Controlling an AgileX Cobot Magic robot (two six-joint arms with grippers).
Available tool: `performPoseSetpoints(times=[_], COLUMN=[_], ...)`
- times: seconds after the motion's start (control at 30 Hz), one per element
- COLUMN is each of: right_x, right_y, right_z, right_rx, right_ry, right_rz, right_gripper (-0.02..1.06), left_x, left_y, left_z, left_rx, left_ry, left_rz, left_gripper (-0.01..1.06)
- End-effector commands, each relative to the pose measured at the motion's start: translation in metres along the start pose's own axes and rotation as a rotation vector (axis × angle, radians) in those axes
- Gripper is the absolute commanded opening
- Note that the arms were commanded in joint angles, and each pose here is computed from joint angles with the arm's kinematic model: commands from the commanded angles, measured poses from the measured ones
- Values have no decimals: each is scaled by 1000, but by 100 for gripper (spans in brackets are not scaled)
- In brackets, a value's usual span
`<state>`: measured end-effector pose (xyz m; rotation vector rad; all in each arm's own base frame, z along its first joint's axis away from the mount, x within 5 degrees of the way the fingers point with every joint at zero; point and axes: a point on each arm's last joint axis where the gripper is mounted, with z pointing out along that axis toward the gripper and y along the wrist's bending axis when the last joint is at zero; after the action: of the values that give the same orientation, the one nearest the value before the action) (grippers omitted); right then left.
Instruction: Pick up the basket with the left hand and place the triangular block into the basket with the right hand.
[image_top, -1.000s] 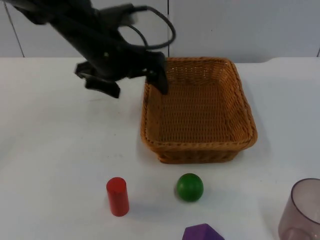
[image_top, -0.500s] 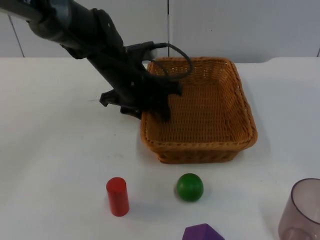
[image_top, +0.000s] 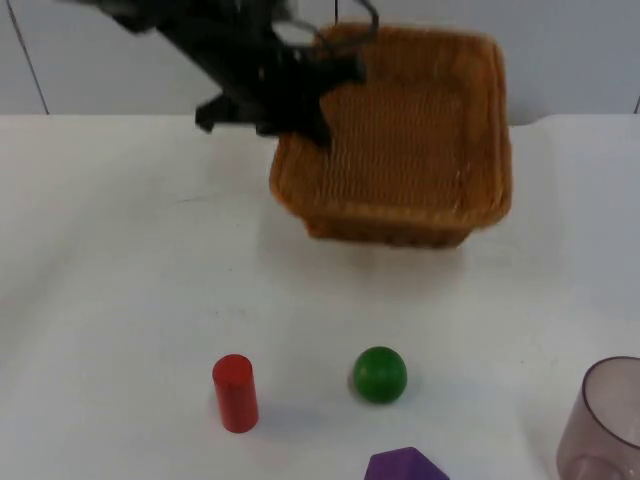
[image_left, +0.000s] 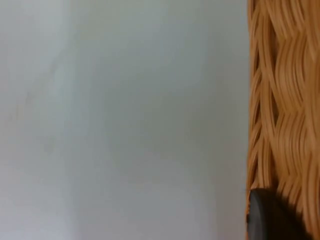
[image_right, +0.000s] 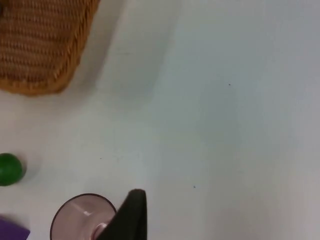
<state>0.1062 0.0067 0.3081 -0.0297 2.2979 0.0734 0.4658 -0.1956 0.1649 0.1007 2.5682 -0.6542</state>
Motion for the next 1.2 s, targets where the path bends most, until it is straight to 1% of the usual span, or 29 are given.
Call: performPoseSetpoints(times=[0.0, 0.07, 0.1, 0.2, 0.23, 0.3, 0.33, 0.43, 0.47, 0.5, 0.6, 0.63, 0.67, 0.77, 0.83, 0.87, 0.97, 1.0, 1.03, 1.1, 1.13, 1.17], right_x=[-2, -2, -2, -2, -2, -2, -2, -2, -2, -2, -2, -2, -2, -2, -1, -1, -1, -1, -1, -1, -1, -1], right_y=[-1, -1, -1, -1, -1, 0, 0, 0, 0, 0, 0, 0, 0, 0, 0, 0, 2, 3, 3, 4, 4, 5], right_z=[-2, -2, -2, -2, -2, -2, -2, -2, -2, -2, -2, -2, -2, -2, -2, -2, -2, -2, -2, -2, -2, -2], right_rx=[6, 6, 6, 6, 6, 5, 5, 4, 4, 4, 3, 3, 3, 3, -1, -1, -23, -34, -34, -42, -45, -53], right_ry=[-21, -21, -21, -21, -21, -21, -21, -14, -14, -14, -15, -15, -15, -12, -6, -6, -6, -8, -8, -9, -10, -9], right_rz=[0, -3, -3, -37, -42, -40, -40, -40, -40, -40, -38, -38, -38, -41, -76, -76, -111, -125, -125, -154, -167, -175], right_gripper=[105, 105, 105, 105, 105, 105, 105, 105, 105, 105, 105, 105, 105, 105, 105, 105, 105, 105, 105, 105, 105, 105], left_x=[-14, -17, -17, -18, -16, -14, -14, -2, 8, 8, 29, 41, 41, 65, 79, 79, 105, 111, 111, 125, 133, 136], left_y=[-19, -24, -24, -21, -23, -21, -21, -17, -14, -14, -2, 4, 4, 26, 46, 46, 78, 87, 87, 102, 113, 117], left_z=[-33, -51, -51, -70, -77, -93, -93, -113, -123, -123, -144, -150, -150, -175, -190, -190, -207, -213, -213, -219, -223, -224], left_rx=[47, 64, 64, 69, 71, 55, 55, 37, 26, 26, 3, -8, -8, -45, -76, -76, -110, -105, -105, -76, -60, -59], left_ry=[-42, -20, -20, 30, 42, 20, 20, -6, 0, 0, 26, 43, 43, 47, 45, 45, 58, 57, 57, 60, 41, 38], left_rz=[-11, -8, -8, -9, -2, 2, 2, -17, -22, -22, -27, -32, -32, -36, -57, -57, -102, -124, -124, -146, -180, -182], left_gripper=[0, 0, 0, 0, 0, 0, 0, 0, 0, 0, 0, 0, 0, 0, 0, 0, 0, 0, 0, 0, 0, 0])
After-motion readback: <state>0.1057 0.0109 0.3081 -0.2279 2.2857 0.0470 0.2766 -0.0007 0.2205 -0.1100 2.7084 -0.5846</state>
